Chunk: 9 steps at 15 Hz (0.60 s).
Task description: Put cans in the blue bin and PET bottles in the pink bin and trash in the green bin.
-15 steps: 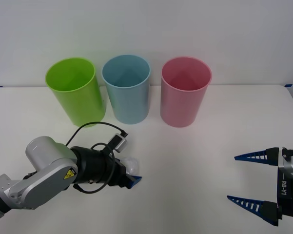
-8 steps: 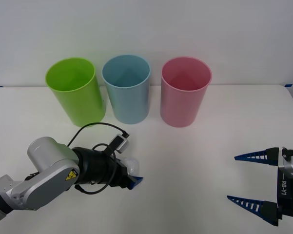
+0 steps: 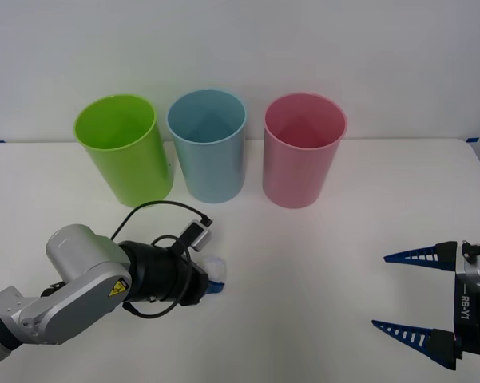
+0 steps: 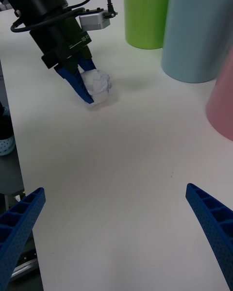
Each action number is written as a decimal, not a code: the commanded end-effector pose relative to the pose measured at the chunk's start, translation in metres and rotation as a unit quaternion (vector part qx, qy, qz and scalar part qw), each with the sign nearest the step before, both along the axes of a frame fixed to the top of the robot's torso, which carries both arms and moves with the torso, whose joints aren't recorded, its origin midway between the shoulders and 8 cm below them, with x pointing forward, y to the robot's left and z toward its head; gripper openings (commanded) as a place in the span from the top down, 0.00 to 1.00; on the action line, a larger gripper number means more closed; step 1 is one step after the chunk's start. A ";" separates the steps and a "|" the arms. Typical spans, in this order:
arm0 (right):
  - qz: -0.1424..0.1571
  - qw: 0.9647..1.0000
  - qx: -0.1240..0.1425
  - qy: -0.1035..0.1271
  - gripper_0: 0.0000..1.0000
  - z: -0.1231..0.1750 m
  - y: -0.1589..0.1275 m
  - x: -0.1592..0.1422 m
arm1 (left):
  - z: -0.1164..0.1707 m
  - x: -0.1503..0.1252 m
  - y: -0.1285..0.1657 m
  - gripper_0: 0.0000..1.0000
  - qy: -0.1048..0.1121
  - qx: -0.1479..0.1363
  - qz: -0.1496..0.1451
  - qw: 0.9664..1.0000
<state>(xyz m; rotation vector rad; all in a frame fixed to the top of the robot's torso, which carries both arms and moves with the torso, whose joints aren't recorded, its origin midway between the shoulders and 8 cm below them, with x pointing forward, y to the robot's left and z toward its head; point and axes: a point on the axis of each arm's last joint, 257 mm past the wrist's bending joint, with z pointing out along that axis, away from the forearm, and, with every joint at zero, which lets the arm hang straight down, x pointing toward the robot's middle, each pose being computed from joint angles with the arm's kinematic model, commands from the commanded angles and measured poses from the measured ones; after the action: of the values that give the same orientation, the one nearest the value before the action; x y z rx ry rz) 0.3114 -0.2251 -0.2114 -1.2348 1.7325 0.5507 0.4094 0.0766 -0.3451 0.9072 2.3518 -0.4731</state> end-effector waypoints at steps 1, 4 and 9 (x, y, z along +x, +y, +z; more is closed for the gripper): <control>0.000 1.000 0.000 0.000 0.00 0.000 0.000 0.000 | -0.001 0.000 0.000 0.90 0.000 0.001 -0.001 1.000; 0.000 1.000 0.000 0.000 0.00 0.000 0.000 0.000 | 0.000 -0.001 -0.001 0.92 0.002 -0.001 -0.001 1.000; 0.000 1.000 0.000 0.000 0.00 0.000 0.000 0.000 | 0.004 -0.001 -0.007 0.92 0.006 -0.022 0.002 1.000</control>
<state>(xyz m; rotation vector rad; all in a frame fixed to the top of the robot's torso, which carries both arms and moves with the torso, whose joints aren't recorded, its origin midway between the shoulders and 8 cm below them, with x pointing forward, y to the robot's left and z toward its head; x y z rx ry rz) 0.3114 -0.2251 -0.2114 -1.2348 1.7325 0.5507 0.4072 0.0706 -0.3417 0.8897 2.3495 -0.5183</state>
